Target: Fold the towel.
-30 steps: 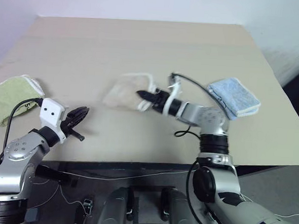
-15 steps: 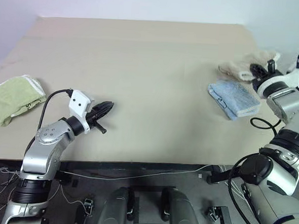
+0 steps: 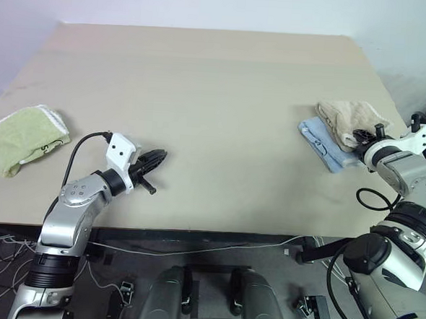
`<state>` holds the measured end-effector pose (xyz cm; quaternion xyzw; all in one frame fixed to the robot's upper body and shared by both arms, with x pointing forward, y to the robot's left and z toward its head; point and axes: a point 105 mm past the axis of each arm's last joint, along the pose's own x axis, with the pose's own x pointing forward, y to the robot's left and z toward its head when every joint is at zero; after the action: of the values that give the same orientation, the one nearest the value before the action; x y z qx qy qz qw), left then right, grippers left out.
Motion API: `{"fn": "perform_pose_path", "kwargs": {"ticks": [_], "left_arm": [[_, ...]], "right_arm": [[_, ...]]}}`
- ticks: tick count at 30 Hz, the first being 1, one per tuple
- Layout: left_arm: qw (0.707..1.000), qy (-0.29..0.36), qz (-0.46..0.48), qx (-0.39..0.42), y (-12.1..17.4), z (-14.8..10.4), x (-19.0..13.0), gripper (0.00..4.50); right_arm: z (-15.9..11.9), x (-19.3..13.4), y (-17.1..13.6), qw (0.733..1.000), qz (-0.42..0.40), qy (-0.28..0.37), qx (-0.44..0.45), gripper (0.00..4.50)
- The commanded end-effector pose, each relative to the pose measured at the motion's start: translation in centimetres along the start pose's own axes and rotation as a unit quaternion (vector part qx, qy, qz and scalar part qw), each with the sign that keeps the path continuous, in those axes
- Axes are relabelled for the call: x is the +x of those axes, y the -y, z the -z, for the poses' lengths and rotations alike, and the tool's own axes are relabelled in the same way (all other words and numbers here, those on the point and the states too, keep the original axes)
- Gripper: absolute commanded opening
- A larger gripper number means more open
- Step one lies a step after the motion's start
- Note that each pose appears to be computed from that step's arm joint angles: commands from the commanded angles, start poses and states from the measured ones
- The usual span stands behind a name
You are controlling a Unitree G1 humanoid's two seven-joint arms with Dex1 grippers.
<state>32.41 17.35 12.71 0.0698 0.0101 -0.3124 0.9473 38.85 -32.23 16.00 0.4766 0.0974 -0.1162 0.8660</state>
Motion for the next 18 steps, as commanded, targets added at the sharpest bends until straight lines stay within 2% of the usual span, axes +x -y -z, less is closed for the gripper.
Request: {"fn": "perform_pose_path", "kwargs": {"ticks": [1, 6, 7, 14, 18], "left_arm": [[1.0, 0.016, 0.004, 0.014, 0.4, -0.8, -0.1, 0.29], [1.0, 0.015, 0.006, 0.011, 0.4, -0.6, -0.1, 0.29], [1.0, 0.015, 0.006, 0.011, 0.4, -0.6, -0.1, 0.29], [1.0, 0.014, 0.006, 0.013, 0.1, -0.5, 0.0, 0.29], [1.0, 0.014, -0.006, 0.021, -0.7, -0.6, 0.1, 0.29]], "right_arm": [[-1.7, -0.8, -1.2, 0.999, -0.026, 0.03, 0.007, 2.49], [-3.1, -1.4, -2.0, 0.997, -0.042, 0.059, 0.003, 4.23], [-3.5, -1.6, -2.2, 0.996, -0.046, 0.07, 0.002, 4.46], [-7.0, -3.0, -3.8, 0.983, -0.061, 0.17, -0.024, 4.46], [-7.1, -3.3, -5.4, 0.975, -0.082, 0.193, -0.072, 4.46]]}}
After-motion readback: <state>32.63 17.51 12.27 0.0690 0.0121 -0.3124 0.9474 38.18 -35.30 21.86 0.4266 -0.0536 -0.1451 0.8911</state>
